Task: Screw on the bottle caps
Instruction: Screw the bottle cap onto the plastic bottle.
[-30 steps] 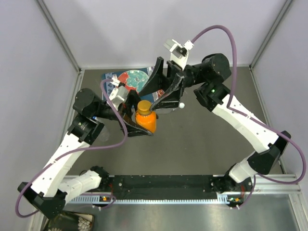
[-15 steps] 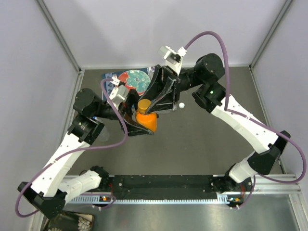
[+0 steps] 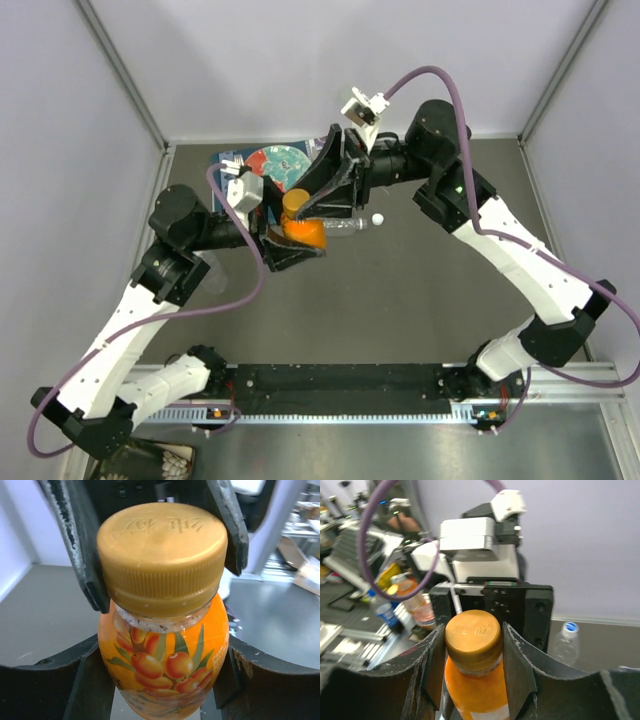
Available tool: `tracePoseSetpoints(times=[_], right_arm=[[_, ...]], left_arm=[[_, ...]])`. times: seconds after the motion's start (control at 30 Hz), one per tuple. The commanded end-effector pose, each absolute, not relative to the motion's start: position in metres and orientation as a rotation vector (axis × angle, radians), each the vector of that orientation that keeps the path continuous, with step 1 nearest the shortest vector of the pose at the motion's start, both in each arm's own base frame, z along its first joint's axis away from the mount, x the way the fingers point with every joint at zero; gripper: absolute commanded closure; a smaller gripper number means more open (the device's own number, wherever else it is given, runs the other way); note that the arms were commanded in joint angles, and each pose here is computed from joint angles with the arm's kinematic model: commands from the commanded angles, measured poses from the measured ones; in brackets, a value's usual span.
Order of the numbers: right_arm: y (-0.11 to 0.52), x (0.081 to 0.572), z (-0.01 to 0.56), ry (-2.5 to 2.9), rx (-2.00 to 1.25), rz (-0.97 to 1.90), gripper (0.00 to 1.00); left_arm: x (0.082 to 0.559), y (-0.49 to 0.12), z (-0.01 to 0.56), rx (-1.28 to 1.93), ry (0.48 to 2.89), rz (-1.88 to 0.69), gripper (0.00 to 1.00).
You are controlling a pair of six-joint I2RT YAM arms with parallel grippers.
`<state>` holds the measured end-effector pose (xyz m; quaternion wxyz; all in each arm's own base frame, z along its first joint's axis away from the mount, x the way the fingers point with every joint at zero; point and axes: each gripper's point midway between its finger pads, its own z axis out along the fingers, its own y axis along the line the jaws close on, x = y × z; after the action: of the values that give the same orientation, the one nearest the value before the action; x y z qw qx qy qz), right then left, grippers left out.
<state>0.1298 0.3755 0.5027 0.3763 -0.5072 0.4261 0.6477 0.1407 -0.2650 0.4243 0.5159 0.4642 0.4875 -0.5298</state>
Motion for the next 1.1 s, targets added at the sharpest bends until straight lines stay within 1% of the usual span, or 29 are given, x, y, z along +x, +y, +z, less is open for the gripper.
tracePoseSetpoints(times=[0.0, 0.13, 0.3, 0.37, 0.4, 0.43, 0.57, 0.63, 0.73, 0.77, 0.8, 0.83, 0.93, 0.97, 1.03, 1.07], right_arm=[[0.389, 0.171, 0.46, 1.425, -1.123, 1.479, 0.81], [0.394, 0.195, 0.446, 1.541, -0.994, 1.404, 0.84], [0.403, 0.21, 0.436, 1.629, -0.877, 1.316, 0.87], [0.405, 0.23, 0.429, 1.689, -0.767, 1.209, 0.88], [0.408, 0.229, 0.427, 1.702, -0.751, 1.184, 0.88], [0.408, 0.243, 0.421, 1.728, -0.682, 1.112, 0.88], [0.418, 0.255, 0.417, 1.764, -0.584, 0.993, 0.89], [0.421, 0.259, 0.425, 1.758, -0.544, 0.931, 0.88], [0.426, 0.263, 0.435, 1.738, -0.53, 0.92, 0.72], [0.425, 0.263, 0.444, 1.717, -0.527, 0.922, 0.63], [0.424, 0.262, 0.448, 1.705, -0.532, 0.924, 0.6], [0.421, 0.26, 0.455, 1.685, -0.541, 0.925, 0.51], [0.402, 0.255, 0.485, 1.636, -0.511, 0.99, 0.34], [0.392, 0.262, 0.491, 1.632, -0.478, 0.998, 0.23], [0.373, 0.257, 0.511, 1.603, -0.441, 1.056, 0.17], [0.366, 0.256, 0.515, 1.595, -0.436, 1.07, 0.12]], left_arm=[[0.211, -0.244, 0.448, 0.824, 1.237, -0.907, 1.0], [0.224, -0.232, 0.453, 0.739, 1.257, -0.83, 1.0], [0.237, -0.218, 0.457, 0.637, 1.288, -0.76, 1.0], [0.245, -0.208, 0.461, 0.564, 1.314, -0.716, 1.0], [0.254, -0.199, 0.46, 0.506, 1.341, -0.667, 1.0], [0.257, -0.194, 0.462, 0.478, 1.345, -0.645, 1.0], [0.272, -0.171, 0.458, 0.354, 1.39, -0.535, 1.0], [0.275, -0.164, 0.454, 0.326, 1.407, -0.507, 1.0], [0.273, -0.166, 0.449, 0.341, 1.413, -0.516, 1.0], [0.273, -0.167, 0.448, 0.349, 1.413, -0.522, 1.0], [0.271, -0.168, 0.447, 0.359, 1.411, -0.529, 1.0], [0.269, -0.171, 0.445, 0.38, 1.407, -0.542, 1.0], [0.267, -0.174, 0.439, 0.406, 1.406, -0.553, 1.0], [0.266, -0.174, 0.439, 0.408, 1.402, -0.551, 1.0], [0.269, -0.174, 0.435, 0.404, 1.412, -0.543, 1.0], [0.268, -0.175, 0.435, 0.414, 1.408, -0.55, 1.0]])
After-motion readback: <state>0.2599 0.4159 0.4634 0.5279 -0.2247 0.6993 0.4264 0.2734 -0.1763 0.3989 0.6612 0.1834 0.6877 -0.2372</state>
